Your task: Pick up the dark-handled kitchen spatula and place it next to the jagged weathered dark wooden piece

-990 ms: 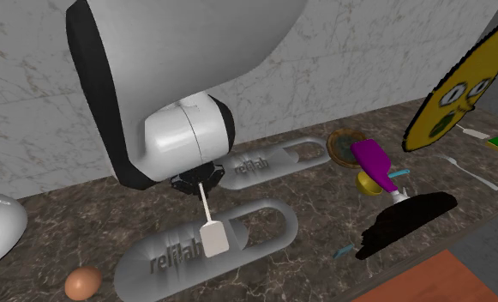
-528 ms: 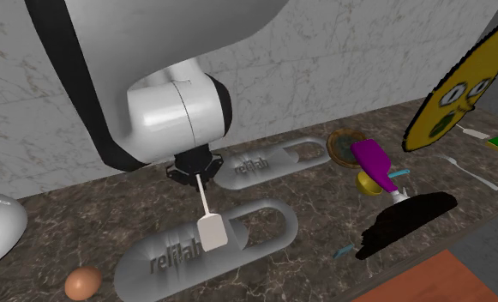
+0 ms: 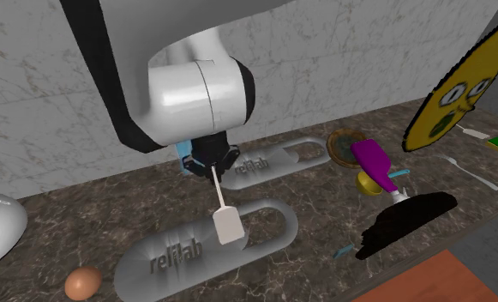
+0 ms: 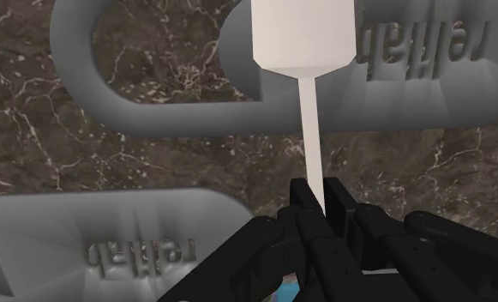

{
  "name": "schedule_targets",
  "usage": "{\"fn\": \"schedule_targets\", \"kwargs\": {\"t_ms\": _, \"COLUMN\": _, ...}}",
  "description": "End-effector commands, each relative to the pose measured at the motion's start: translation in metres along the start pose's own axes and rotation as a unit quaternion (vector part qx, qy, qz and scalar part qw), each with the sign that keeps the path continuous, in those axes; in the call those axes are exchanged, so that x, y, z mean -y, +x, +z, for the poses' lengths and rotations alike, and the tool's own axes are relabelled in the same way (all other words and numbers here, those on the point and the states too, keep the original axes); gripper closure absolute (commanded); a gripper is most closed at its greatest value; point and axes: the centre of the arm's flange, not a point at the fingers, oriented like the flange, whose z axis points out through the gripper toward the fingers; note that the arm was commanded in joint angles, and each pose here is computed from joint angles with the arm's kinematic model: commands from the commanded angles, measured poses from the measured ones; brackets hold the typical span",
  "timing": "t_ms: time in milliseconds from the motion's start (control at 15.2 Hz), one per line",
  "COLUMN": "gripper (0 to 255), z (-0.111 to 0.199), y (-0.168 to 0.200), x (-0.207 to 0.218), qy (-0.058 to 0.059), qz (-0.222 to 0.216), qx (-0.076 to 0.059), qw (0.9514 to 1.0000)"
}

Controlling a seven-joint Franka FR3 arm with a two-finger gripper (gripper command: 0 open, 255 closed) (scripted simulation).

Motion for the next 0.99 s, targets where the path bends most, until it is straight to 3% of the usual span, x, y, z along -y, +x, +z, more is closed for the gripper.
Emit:
{"fn": "schedule_targets", "kwargs": {"t_ms": 0, "gripper": 255, "z": 0.0, "y": -0.005, "x": -0.024, "qy": 0.0, "qz": -0.001, "qx": 0.0, "qw": 1.0}}
{"fn": "schedule_targets", "kwargs": {"t_ms": 924, "gripper": 255, "z": -0.001, "y": -0.047, "x": -0.204, "qy": 0.0, "qz": -0.001, "qx": 0.0, "qw": 1.0}}
